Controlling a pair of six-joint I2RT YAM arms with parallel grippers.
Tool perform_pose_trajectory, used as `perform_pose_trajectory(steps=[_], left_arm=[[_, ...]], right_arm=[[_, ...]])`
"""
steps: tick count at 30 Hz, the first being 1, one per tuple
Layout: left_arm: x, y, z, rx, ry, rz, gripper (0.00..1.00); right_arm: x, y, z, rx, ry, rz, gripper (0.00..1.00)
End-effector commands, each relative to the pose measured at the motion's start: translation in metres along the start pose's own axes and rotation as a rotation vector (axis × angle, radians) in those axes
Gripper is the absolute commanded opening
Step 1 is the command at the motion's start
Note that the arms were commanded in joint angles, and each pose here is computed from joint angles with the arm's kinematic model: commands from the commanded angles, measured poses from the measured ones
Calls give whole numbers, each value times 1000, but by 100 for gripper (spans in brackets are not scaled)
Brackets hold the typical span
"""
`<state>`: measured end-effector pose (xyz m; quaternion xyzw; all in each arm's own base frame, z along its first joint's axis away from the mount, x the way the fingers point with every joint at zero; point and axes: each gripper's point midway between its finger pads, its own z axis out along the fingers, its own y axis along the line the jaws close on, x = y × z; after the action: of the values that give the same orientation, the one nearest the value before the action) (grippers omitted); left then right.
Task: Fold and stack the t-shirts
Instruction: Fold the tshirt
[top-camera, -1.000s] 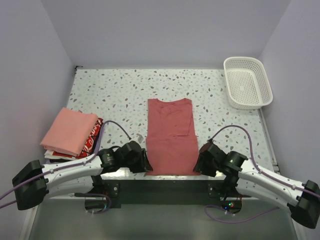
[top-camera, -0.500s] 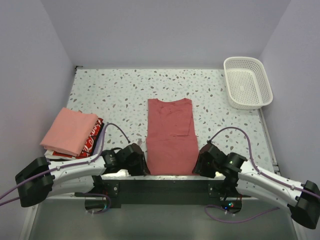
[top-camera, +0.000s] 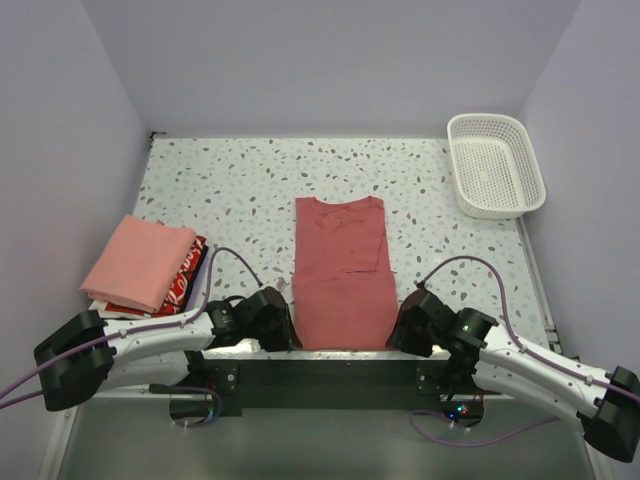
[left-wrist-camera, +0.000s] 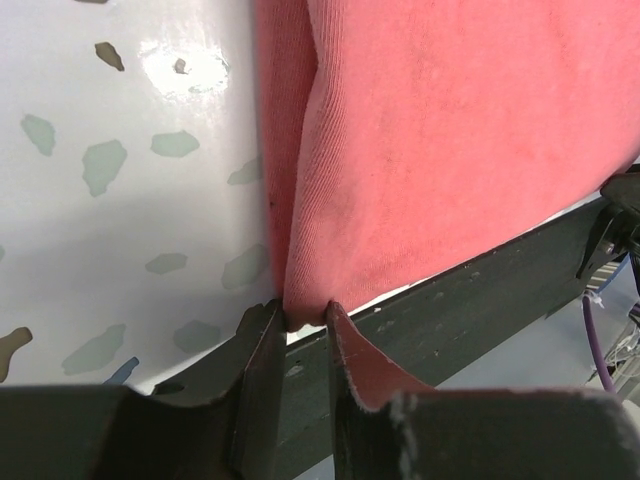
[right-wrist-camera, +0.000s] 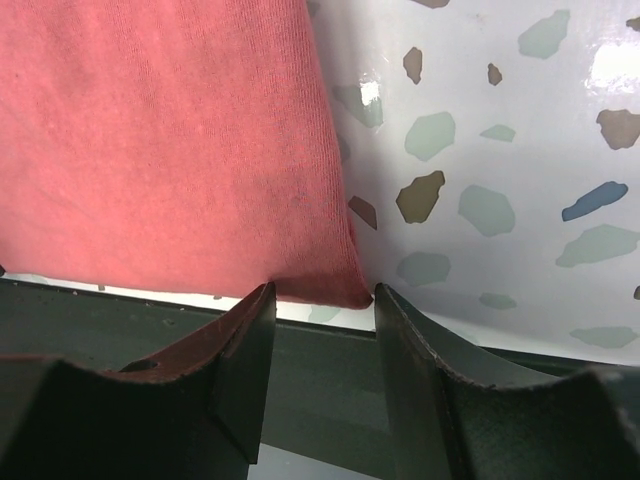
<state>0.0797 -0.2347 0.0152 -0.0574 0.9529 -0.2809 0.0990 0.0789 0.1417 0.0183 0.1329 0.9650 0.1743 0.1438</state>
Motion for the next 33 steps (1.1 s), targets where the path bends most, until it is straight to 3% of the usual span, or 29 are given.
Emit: perform_pose_trajectory(steps=[1, 9, 13, 16, 26, 33], left_arm=[[6, 9, 4, -20, 14, -4, 27], [7, 2, 3, 4, 21, -15, 16], [5, -5, 0, 20, 17, -12, 10], [2, -12, -3, 32, 10, -5, 3], [-21, -48, -27, 101, -39, 34, 0], [-75, -78, -50, 176, -109, 33, 0]], right_arm=[[-3, -9, 4, 29, -28, 4, 47], [-3, -8, 6, 5, -39, 27, 32], [-9, 0, 0, -24, -61, 18, 15], [-18, 6, -8, -43, -95, 3, 8], [-43, 35, -47, -103, -178, -87, 2], [-78, 63, -71, -89, -264, -166, 2]])
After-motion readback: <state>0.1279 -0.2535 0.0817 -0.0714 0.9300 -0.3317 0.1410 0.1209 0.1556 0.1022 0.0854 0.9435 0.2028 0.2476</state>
